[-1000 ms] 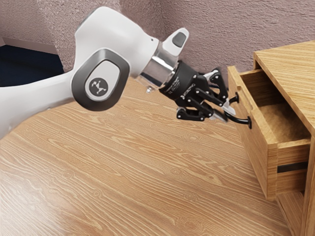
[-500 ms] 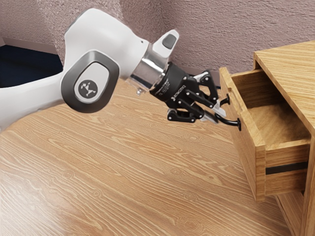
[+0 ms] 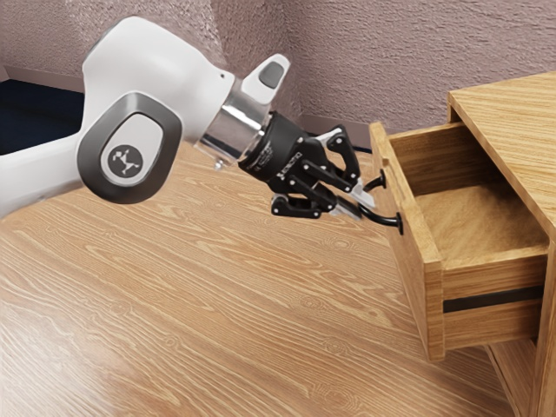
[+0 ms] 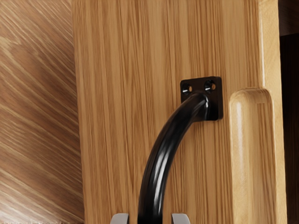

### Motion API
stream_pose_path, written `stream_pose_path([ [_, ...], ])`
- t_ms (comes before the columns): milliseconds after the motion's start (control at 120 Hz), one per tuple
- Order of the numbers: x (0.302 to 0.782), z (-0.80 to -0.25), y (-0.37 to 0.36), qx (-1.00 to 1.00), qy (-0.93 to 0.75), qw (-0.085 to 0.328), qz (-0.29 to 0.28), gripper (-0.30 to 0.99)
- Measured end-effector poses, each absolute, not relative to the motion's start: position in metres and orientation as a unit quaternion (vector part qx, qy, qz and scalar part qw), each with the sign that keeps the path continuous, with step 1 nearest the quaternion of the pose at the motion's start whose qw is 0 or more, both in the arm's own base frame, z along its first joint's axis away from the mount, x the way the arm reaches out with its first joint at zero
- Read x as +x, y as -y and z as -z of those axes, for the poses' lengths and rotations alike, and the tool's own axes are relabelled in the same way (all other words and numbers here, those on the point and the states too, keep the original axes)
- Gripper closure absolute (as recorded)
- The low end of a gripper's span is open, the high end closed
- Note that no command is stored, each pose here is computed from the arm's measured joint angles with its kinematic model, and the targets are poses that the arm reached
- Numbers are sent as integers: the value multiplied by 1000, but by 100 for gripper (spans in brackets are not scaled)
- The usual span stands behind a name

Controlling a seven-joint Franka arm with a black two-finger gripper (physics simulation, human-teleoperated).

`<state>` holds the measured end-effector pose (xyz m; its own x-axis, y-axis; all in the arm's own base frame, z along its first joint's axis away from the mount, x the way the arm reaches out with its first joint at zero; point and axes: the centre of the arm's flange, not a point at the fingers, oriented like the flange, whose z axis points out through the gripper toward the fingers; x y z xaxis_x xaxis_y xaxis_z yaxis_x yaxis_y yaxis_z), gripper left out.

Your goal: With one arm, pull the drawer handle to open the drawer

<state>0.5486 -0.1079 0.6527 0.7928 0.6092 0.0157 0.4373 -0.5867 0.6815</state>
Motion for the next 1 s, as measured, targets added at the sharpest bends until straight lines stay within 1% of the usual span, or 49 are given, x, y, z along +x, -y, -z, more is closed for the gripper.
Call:
stream_pose_path([
  [400, 549, -644, 90, 879, -310, 342, -121, 66],
  [1000, 531, -642, 80, 879, -308, 344, -117, 66],
])
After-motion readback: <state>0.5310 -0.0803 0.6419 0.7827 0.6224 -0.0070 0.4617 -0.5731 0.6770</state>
